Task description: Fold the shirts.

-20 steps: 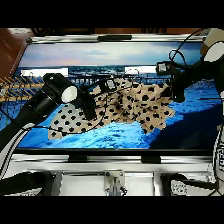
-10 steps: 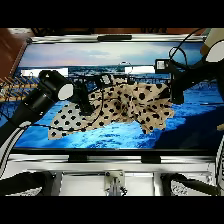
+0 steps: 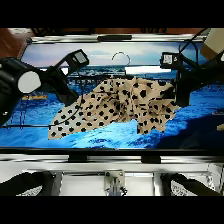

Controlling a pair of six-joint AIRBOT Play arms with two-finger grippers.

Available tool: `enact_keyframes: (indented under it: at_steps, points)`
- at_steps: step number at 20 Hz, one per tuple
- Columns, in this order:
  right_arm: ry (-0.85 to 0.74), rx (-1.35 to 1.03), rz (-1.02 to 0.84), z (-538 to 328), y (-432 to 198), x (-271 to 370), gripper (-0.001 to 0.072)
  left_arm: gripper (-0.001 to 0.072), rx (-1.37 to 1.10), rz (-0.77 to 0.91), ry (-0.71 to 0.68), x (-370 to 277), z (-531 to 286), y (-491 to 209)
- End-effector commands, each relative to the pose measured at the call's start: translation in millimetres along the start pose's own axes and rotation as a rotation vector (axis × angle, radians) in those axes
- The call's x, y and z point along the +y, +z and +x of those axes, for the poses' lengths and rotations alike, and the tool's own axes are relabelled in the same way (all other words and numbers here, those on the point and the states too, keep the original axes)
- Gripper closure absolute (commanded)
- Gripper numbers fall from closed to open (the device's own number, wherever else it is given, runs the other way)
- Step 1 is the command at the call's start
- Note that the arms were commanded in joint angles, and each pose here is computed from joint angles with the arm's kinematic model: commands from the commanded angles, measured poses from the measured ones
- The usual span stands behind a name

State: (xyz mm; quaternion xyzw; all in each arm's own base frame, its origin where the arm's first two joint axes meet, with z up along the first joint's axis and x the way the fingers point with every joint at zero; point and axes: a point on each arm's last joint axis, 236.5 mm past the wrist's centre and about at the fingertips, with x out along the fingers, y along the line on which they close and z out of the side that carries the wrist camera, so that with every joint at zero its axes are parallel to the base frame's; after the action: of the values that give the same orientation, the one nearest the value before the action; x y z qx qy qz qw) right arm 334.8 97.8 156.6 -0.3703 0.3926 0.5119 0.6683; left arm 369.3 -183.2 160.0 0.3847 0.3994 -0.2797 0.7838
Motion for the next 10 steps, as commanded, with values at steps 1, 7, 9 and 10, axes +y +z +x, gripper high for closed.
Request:
enact_keyframes:
  at_steps: [1, 7, 9, 10]
  points:
    - [-0.016, -0.025, 0.019, -15.8, 8.7, 12.8, 0.0657, 0.0015, 0.027, -0.136, 0.036, 31.1, -5.2, -24.8]
    - [-0.063, -0.021, 0.184, -30.9, 8.9, 18.0, 0.0657, 0.0037, -0.1, -0.541, -0.031, 49.6, -16.7, -26.1]
    - [-0.064, -0.024, 0.241, -30.9, 9.0, 17.8, 0.0657, 0.0036, -0.127, -0.613, -0.096, 35.1, -13.6, -18.9]
    - [-0.061, -0.025, 0.266, -30.9, 9.1, 18.3, 0.0657, 0.0037, -0.127, -0.618, -0.148, 19.7, -5.9, -14.5]
